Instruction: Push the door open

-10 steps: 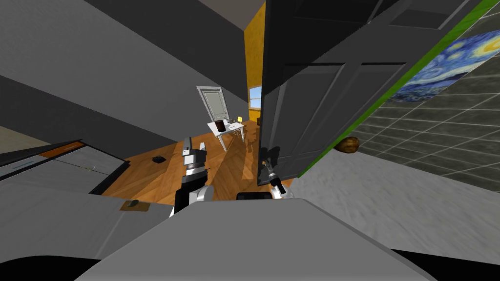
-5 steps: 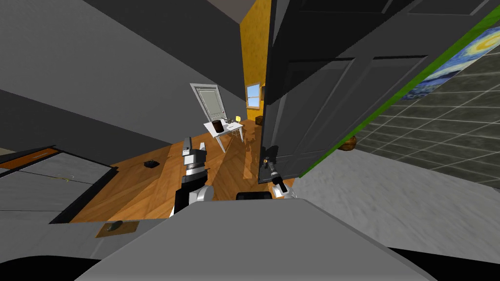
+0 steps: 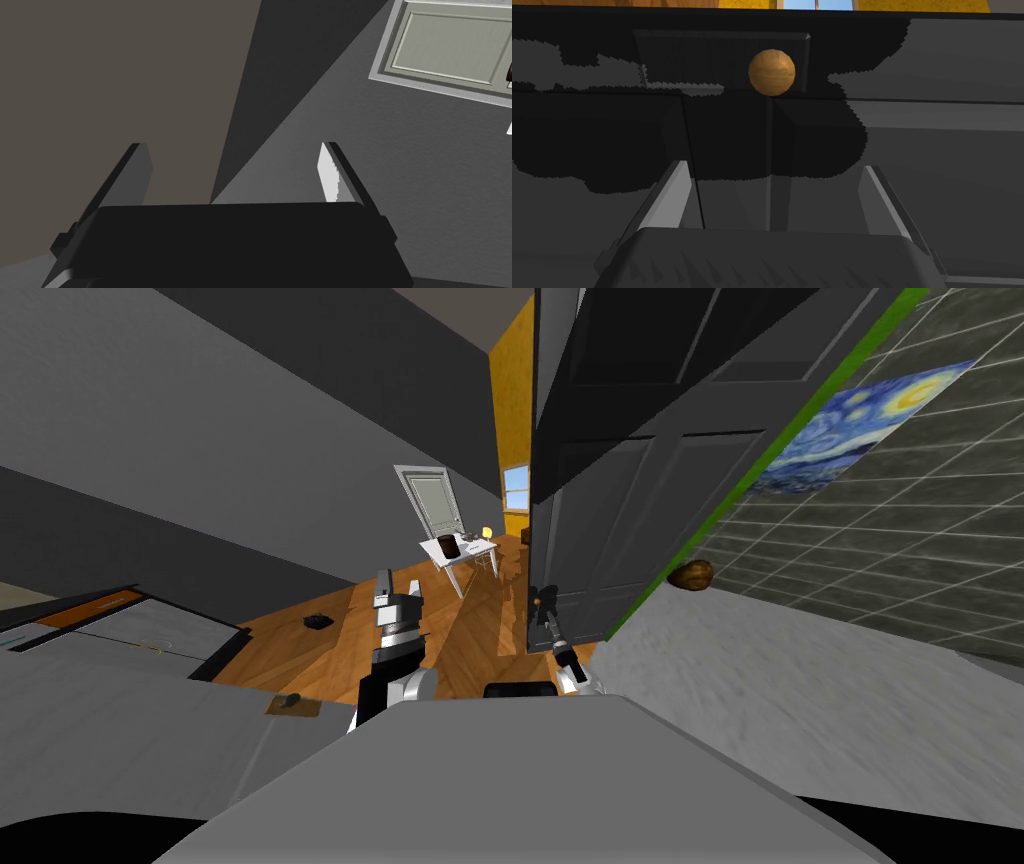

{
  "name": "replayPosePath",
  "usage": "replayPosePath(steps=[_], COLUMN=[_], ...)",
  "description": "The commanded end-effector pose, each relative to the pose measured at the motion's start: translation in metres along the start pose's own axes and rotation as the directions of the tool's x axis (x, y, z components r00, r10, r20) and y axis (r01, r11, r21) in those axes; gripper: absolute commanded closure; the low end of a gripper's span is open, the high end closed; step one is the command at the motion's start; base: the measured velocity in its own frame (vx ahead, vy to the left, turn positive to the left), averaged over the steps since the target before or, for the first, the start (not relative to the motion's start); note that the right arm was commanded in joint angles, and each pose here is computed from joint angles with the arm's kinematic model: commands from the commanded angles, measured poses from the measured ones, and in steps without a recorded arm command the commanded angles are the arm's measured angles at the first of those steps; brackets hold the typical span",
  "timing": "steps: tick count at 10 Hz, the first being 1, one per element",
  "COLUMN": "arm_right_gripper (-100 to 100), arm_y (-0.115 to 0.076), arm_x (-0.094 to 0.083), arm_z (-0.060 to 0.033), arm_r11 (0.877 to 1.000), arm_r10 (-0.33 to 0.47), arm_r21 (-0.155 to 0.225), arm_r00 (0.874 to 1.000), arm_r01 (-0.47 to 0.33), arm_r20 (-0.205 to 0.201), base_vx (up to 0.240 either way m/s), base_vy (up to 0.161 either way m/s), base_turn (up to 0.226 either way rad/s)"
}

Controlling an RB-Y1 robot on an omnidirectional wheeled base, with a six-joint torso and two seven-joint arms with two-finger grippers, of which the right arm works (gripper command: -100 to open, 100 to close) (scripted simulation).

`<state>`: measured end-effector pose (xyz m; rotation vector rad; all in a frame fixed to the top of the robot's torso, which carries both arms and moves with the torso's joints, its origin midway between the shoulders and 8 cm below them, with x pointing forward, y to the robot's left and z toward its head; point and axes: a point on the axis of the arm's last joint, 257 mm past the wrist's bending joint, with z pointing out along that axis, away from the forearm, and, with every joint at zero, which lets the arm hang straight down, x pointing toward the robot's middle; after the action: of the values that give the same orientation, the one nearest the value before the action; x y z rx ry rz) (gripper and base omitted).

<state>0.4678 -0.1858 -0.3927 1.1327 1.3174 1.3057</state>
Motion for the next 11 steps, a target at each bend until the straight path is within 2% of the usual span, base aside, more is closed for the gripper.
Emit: replayPosePath(steps=[1, 3, 10, 11], arm_right_gripper=[-100, -100, -100, 100], arm_y=[0.0010, 0.0004, 0.0009, 0.0009], arm_x=[0.0035, -0.0001, -0.0052, -0.0052], arm_z=[0.0007, -0.0007, -0.0033, -0.0033], arm_r11=[1.000, 1.000, 1.000, 1.000], arm_r10=[0.006, 0.002, 0.001, 0.001], arm_r21=[-0.001, -0.002, -0.013, -0.013], arm_r00=[1.000, 1.000, 1.000, 1.000], arm_r01=[-0.006, -0.002, -0.001, -0.001], arm_r20=[-0.003, 0.002, 0.019, 0.019], base_vx=[-0.257, -0.020, 0.229, -0.026], base_vy=[0.032, 0.024, 0.037, -0.004], base_turn=[-0.031, 0.007, 0.027, -0.002])
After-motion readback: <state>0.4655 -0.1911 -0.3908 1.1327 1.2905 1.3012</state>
